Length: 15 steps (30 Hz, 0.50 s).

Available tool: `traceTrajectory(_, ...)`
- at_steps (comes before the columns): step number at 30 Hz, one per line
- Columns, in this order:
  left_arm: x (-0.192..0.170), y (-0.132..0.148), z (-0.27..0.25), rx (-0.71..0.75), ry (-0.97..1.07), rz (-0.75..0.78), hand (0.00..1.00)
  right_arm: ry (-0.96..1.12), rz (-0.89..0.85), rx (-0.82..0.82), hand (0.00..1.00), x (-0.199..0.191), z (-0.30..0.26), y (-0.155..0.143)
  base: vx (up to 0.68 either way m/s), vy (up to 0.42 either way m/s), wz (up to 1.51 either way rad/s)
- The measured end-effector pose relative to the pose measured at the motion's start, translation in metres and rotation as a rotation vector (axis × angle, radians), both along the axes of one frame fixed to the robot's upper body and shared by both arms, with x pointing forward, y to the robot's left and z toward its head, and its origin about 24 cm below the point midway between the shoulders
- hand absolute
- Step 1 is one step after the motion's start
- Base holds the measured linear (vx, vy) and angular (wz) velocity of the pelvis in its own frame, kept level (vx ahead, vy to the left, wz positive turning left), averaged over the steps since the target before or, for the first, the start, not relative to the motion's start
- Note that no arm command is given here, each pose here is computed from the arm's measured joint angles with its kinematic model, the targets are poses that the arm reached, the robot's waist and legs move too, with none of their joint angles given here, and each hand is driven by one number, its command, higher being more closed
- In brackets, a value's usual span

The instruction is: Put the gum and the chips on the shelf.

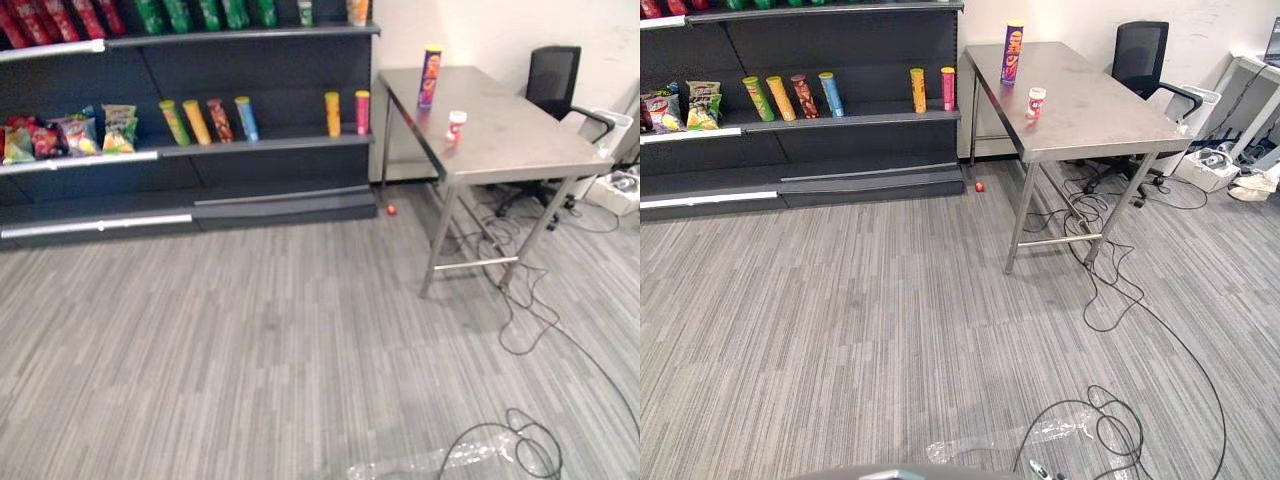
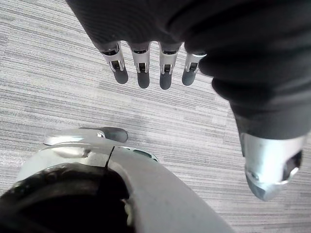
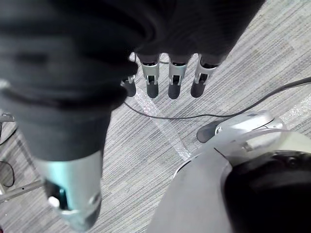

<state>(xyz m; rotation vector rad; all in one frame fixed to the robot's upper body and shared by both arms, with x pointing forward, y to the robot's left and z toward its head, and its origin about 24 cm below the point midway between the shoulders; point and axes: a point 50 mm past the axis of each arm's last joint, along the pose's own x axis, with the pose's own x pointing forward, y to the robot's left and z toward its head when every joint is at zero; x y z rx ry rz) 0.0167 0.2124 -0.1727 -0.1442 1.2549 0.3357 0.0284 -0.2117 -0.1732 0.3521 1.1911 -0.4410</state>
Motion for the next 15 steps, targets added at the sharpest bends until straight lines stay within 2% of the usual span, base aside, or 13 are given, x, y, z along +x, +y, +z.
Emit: traceTrajectory(15, 0.001, 0.0002, 0.0002, 0.009, -0.002, -0.012, 0.0, -0.018, 0.018, -0.015, 0.0, 0.0037, 0.0009, -0.0011, 0.04, -0.021, 0.02)
